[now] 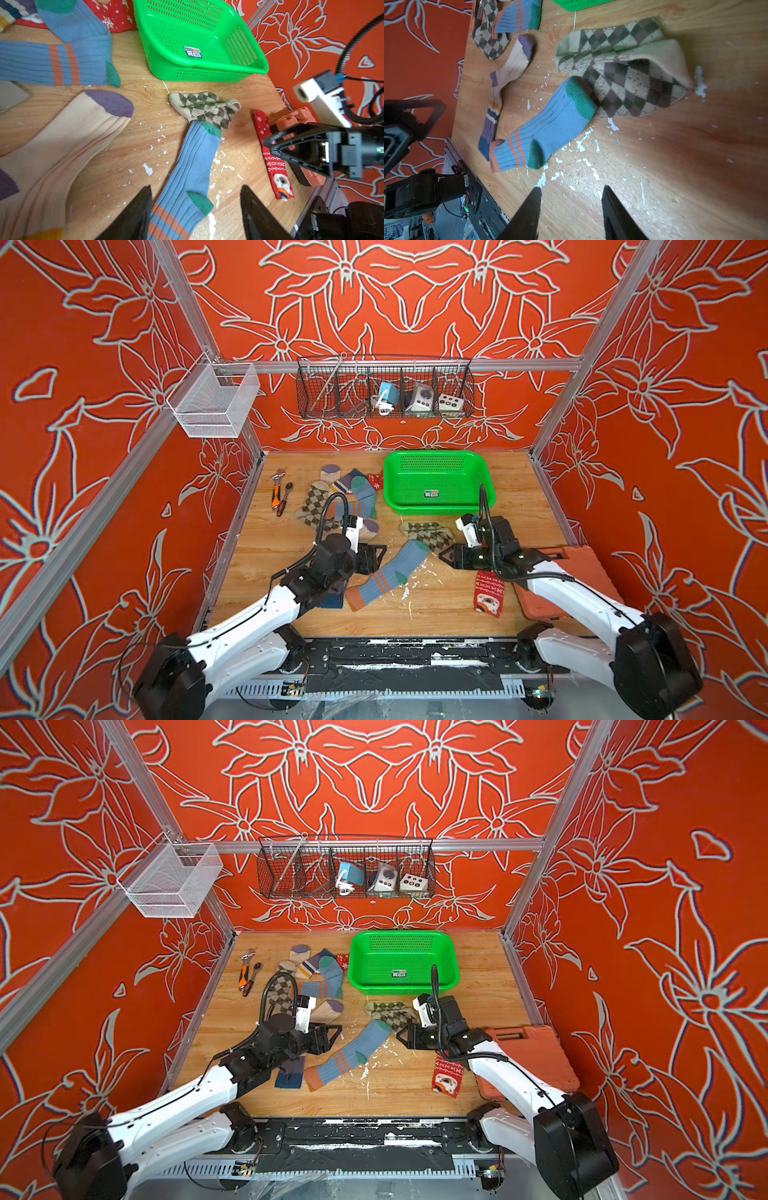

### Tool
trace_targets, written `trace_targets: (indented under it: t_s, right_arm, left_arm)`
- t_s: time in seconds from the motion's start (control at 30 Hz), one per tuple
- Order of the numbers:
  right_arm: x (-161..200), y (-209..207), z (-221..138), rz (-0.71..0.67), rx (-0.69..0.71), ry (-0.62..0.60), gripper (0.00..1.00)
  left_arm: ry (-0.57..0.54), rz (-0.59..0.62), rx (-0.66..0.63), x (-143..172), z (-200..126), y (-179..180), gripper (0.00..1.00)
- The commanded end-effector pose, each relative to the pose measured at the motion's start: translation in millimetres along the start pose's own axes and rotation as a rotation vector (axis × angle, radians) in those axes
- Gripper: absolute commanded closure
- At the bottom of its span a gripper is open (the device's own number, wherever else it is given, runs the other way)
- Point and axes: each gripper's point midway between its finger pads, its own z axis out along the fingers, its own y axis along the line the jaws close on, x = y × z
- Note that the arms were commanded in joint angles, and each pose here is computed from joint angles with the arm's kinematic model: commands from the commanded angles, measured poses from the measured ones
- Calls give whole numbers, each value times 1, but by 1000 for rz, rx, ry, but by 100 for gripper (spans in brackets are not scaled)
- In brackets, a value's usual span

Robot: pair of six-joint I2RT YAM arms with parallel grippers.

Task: Place the socks together as a pair
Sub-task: Flatten out the sock at the center of the board.

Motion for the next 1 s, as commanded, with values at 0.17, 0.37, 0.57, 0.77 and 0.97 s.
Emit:
trace_targets:
  t_s: [0.17,0.37,0.57,0.77,0.97]
  right_arm:
    - [-18,-12,45,35,62,-75,53]
    - [-25,-11,70,3,74,-50,54]
    - [-27,-11,91,12,37,-48,59]
    - [-25,-1,105,33,-43,-37,86]
    - [-25,9,74,-23,-18,-33,99]
  left_arm:
    - [-30,9,0,10,-13,8,33]
    - [-41,-14,20,12,-12,8,33]
    - [-39,-24,9,16,-11,12,33]
    - [-60,-30,-4,15,-17,16,33]
    - [-72,-23,-22,14,-21,19,33]
